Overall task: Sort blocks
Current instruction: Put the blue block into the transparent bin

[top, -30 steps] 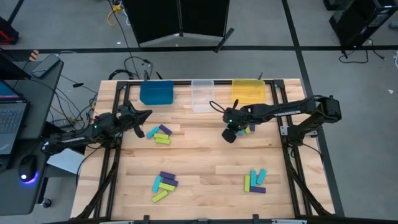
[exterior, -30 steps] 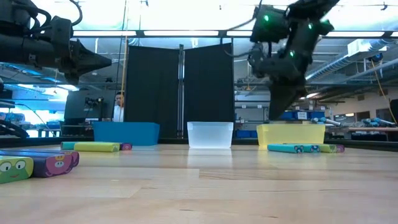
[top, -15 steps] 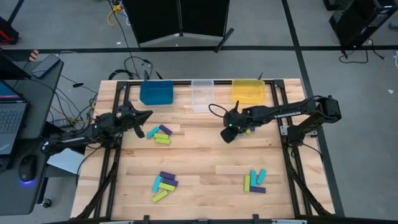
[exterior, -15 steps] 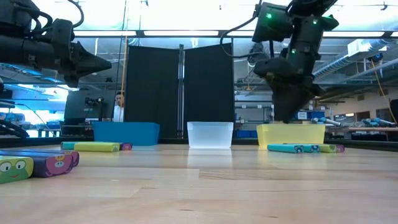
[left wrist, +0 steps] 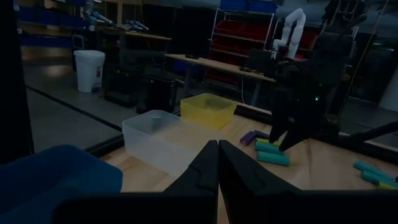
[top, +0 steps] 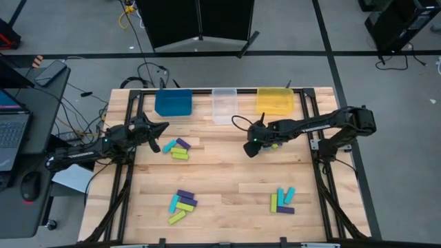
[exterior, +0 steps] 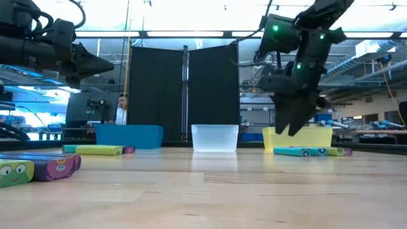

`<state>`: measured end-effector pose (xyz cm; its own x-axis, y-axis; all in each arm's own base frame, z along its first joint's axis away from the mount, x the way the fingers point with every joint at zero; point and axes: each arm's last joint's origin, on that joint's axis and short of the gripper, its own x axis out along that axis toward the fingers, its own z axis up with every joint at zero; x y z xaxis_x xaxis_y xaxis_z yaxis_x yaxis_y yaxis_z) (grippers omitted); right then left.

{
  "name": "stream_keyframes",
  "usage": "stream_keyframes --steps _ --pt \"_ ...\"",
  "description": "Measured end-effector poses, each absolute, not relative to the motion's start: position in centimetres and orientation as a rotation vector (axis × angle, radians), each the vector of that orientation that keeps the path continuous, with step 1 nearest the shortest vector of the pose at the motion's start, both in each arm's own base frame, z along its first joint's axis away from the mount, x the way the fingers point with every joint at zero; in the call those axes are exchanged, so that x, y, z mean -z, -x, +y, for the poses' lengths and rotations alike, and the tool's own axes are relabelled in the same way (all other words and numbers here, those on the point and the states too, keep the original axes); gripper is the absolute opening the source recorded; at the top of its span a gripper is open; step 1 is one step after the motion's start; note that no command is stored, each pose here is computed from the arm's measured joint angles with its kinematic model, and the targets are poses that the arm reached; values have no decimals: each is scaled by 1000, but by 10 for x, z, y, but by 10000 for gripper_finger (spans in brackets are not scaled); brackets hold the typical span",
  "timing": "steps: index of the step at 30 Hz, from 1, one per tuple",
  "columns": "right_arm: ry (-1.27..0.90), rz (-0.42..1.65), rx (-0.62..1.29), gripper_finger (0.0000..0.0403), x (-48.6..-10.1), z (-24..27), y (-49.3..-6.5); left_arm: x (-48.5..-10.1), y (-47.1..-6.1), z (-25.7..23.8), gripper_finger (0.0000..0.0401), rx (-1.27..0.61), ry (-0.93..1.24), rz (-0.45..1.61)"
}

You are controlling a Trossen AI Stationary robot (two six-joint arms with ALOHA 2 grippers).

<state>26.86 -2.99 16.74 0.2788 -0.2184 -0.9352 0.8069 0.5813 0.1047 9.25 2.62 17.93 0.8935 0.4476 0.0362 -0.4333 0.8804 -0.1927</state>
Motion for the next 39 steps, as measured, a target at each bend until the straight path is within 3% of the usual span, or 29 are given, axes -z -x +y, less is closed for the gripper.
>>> stream_keyframes --steps 14,25,32,39 --pt "-629 1186 788 219 -133 -31 -278 -177 -93 26 17 -462 182 -61" --pt "-619 1201 710 130 -134 -31 -280 -177 -92 26 17 -470 181 -53" --pt "-620 1197 597 117 -141 -31 -287 -176 -92 26 17 -471 183 -51" --pt "-557 1109 452 122 -173 -33 -314 -176 -92 26 17 -471 184 -52"
